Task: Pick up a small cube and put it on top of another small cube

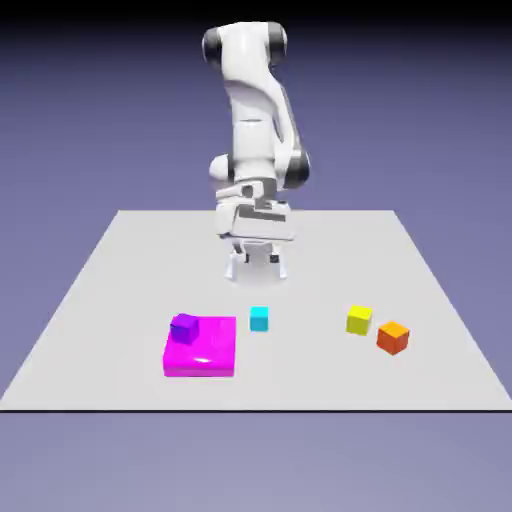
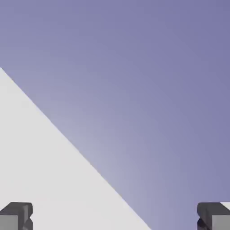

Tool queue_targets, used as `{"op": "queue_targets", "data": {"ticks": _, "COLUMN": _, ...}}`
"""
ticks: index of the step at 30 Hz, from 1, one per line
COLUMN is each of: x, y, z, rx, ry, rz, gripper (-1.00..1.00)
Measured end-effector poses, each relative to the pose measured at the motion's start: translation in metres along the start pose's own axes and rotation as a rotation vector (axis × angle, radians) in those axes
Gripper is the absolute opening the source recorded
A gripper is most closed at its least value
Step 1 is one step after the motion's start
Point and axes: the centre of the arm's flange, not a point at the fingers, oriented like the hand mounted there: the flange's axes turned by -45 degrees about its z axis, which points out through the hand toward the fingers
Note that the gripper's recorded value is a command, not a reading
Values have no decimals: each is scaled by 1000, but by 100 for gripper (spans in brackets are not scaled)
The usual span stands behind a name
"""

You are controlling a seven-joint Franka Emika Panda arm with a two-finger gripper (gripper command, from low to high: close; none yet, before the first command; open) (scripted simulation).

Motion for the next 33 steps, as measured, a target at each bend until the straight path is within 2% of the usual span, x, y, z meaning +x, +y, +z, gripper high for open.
{"op": "queue_targets", "data": {"ticks": 17, "x": -37, "y": -52, "z": 53, "rx": 262, "ry": -42, "rz": -805, "gripper": 0}}
{"op": "queue_targets", "data": {"ticks": 33, "x": -76, "y": -108, "z": 88, "rx": 546, "ry": 87, "rz": -1552, "gripper": 0}}
